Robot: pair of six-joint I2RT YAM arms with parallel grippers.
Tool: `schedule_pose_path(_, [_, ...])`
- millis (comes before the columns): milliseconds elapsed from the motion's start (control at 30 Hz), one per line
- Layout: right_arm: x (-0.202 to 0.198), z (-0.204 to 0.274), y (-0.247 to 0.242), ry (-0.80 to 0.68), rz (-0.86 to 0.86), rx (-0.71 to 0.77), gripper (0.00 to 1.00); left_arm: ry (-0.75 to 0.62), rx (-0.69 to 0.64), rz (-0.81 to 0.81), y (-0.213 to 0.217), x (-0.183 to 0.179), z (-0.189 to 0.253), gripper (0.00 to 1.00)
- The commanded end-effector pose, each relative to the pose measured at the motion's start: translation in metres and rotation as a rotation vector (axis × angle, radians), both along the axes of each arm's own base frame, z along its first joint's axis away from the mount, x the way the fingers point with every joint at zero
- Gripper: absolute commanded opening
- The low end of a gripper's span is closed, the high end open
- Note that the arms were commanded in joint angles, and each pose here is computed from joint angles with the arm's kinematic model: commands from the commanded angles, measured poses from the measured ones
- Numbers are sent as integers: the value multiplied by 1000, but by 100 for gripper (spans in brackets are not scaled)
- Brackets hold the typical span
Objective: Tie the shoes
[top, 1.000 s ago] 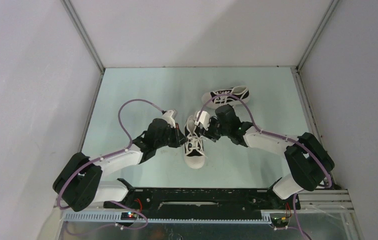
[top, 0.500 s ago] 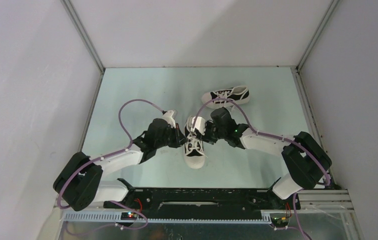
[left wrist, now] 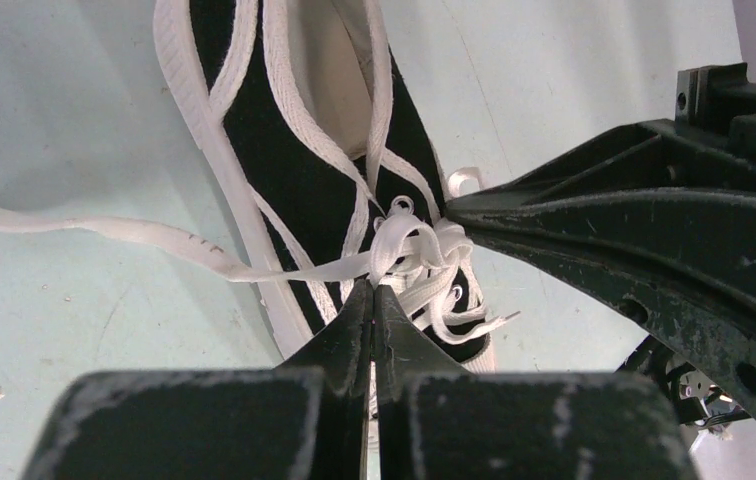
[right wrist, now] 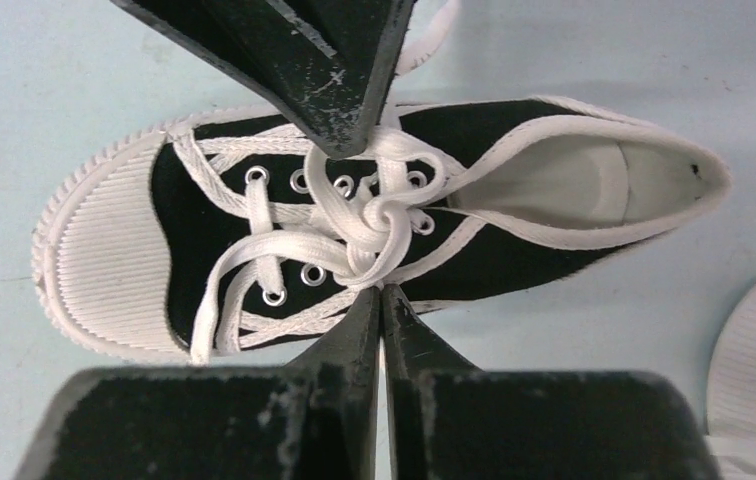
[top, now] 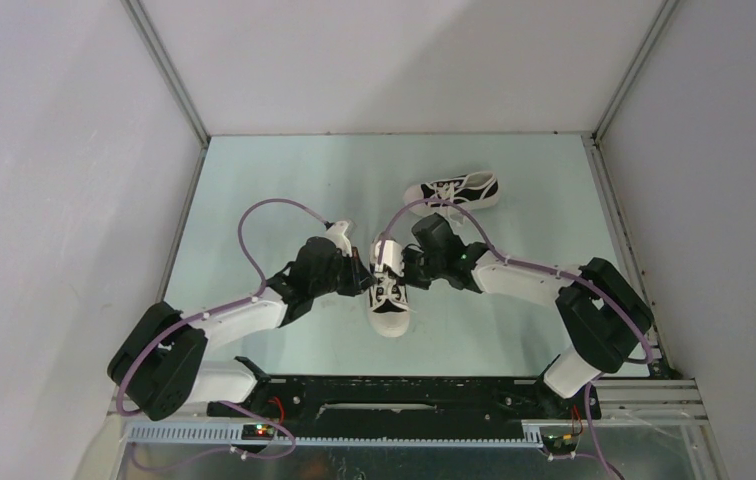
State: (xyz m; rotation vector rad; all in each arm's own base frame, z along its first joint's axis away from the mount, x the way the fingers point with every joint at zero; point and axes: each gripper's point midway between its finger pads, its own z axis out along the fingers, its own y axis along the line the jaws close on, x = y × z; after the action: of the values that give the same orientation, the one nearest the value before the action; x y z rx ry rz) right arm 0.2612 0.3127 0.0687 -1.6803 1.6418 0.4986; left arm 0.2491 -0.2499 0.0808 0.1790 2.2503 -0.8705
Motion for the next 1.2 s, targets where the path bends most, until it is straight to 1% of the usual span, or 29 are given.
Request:
schedule_pose_path(0, [-6, 12, 10, 10, 52, 14, 0, -64, -30, -25, -9, 11, 20, 0])
schedule_pose_path(33, [-7, 14, 9, 16, 44, 14, 0, -63, -29, -24, -9, 11, 20, 0])
schedule_pose_path(167, [-1, 24, 0, 45, -93, 20, 0, -60, -21, -21, -7, 10, 19, 0])
schedule_pose_path(467, [8, 16, -17, 204, -477, 36, 0, -35, 10, 19, 4, 8, 9, 0])
schedule_pose_path(600, [15, 13, -20, 261, -624, 72, 0, -17, 21, 25, 8, 5, 2, 0])
schedule_pose_path(867, [29, 11, -35, 455, -954, 187, 0, 30, 35, 21, 12, -2, -17, 0])
schedule_pose_path(1000, [36, 5, -52, 471, -1143, 202, 0, 49, 35, 20, 13, -5, -25, 0])
schedule_pose_path(1167, [38, -4, -63, 496, -1305, 214, 0, 72, 42, 36, 17, -4, -33, 0])
